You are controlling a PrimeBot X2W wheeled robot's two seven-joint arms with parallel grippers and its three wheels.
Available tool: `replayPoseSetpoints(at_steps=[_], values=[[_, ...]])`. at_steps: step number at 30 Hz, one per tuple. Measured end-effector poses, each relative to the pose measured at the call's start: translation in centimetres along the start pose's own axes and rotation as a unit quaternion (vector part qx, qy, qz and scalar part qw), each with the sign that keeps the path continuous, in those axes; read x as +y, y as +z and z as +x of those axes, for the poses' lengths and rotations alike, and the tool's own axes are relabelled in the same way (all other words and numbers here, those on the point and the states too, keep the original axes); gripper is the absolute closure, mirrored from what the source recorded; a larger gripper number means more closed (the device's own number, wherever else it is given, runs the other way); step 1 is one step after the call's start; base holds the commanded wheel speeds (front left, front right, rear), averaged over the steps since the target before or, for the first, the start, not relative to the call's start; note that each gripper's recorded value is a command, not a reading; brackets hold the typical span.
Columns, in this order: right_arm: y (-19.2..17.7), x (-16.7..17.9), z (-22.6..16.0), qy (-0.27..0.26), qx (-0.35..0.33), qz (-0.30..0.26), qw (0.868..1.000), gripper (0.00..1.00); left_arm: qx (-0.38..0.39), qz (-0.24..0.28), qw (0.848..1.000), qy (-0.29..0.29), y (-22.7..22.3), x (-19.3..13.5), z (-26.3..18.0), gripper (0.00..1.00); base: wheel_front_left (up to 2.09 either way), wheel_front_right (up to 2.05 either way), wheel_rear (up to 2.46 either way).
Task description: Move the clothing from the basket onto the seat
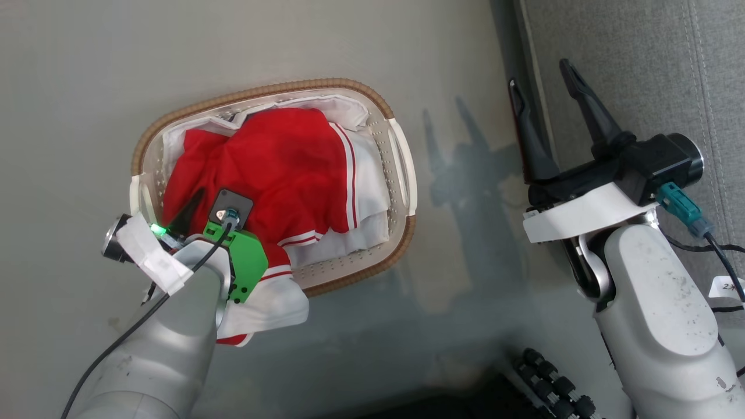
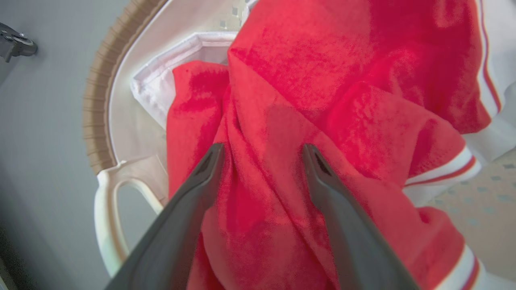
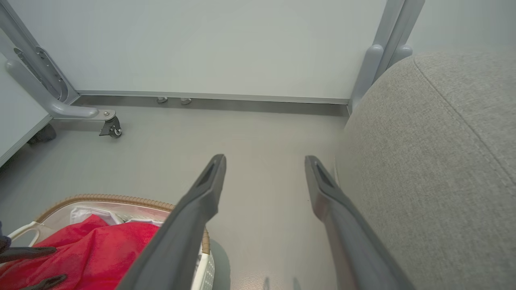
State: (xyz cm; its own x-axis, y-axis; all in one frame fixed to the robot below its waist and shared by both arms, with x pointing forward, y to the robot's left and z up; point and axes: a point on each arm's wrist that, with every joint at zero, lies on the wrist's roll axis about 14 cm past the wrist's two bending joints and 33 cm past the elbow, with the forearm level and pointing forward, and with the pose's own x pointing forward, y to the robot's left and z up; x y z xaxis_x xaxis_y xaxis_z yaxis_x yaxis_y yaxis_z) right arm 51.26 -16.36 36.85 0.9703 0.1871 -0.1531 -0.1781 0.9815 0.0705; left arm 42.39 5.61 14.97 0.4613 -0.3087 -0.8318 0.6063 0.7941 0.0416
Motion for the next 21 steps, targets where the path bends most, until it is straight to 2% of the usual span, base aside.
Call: replayPoseSetpoints(at_steps=[5,11,20,21], values=[[-1.3,-0.4,-0.2,-0.006,0.015,0.004,1.0,0.0,0.025,0.02,0.999,0.015,-0.4,0.9,1.3,0.0,0.0,0.0,0.0],[-2.3,-0.4,0.1,-0.008,0.024,0.008,1.0,0.0,0.053,0.032,0.998,-0.001,-1.0,1.0,2.7,0.0,0.0,0.0,0.0],[-3.4,-0.8,0.3,-0.013,0.035,0.01,0.999,0.0,0.097,-0.015,0.995,-0.034,-2.7,-0.5,4.1,0.0,0.0,0.0,0.0],[-3.5,-0.8,0.4,-0.013,0.036,0.01,0.999,0.0,0.093,-0.031,0.995,-0.035,-2.6,-0.6,4.2,0.04,0.0,0.0,0.0]])
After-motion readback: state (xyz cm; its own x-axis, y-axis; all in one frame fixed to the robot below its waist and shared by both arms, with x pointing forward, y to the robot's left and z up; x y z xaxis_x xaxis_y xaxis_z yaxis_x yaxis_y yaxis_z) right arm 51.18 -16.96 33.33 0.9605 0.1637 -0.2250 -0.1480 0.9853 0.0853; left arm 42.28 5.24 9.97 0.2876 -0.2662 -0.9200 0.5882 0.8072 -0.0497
